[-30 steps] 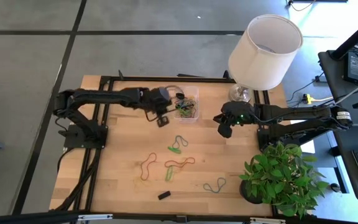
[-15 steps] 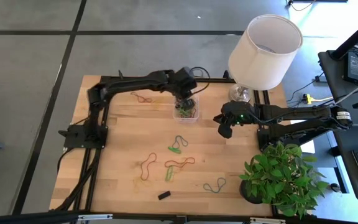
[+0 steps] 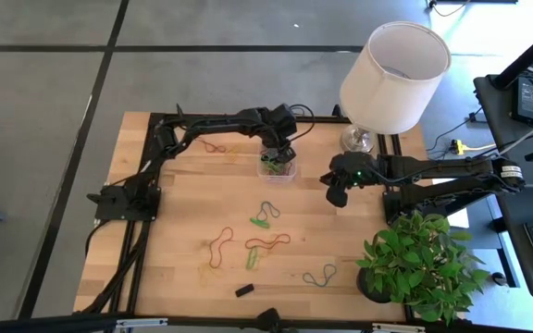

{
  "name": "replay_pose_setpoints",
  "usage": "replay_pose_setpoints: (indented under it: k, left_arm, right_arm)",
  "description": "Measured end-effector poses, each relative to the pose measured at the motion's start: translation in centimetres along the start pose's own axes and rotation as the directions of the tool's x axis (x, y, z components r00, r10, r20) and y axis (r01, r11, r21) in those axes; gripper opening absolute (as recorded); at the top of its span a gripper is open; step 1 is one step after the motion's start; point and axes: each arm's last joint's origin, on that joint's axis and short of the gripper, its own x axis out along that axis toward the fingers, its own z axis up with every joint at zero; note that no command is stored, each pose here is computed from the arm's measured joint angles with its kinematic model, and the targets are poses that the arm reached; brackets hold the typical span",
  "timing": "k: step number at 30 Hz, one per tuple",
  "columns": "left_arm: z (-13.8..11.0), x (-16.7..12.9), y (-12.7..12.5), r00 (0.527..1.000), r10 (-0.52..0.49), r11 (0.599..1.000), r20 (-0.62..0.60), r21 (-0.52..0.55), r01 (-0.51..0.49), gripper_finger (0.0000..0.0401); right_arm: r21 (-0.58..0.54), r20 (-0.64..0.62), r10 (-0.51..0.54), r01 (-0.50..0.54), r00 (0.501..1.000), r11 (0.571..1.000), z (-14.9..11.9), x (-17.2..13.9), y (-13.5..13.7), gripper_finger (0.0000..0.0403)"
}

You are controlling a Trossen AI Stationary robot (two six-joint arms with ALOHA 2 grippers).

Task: Pick and place rubber bands into bin
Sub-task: Put the green rubber band into the transparent bin, then put the red rubber band into the transparent bin

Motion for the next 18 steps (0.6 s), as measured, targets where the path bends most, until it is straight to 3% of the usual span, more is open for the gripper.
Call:
replay_pose_setpoints:
  k: [11, 18]
  left_arm:
    - [0.2, 0.1, 0.4, 1.0, -0.006, 1.0, 0.018, -0.016, 0.006, 0.0097]
    - [1.4, -2.2, 0.1, 0.999, 0.002, 1.0, -0.053, 0.02, -0.001, 0.0105]
  right_arm:
    - [-0.004, -0.017, -0.003, 0.003, 1.0, 1.0, -0.2, 0.0, 0.0, 0.005]
    - [-0.002, -0.016, -0.003, 0.003, 1.0, 1.0, -0.1, 0.0, 0.0, 0.005]
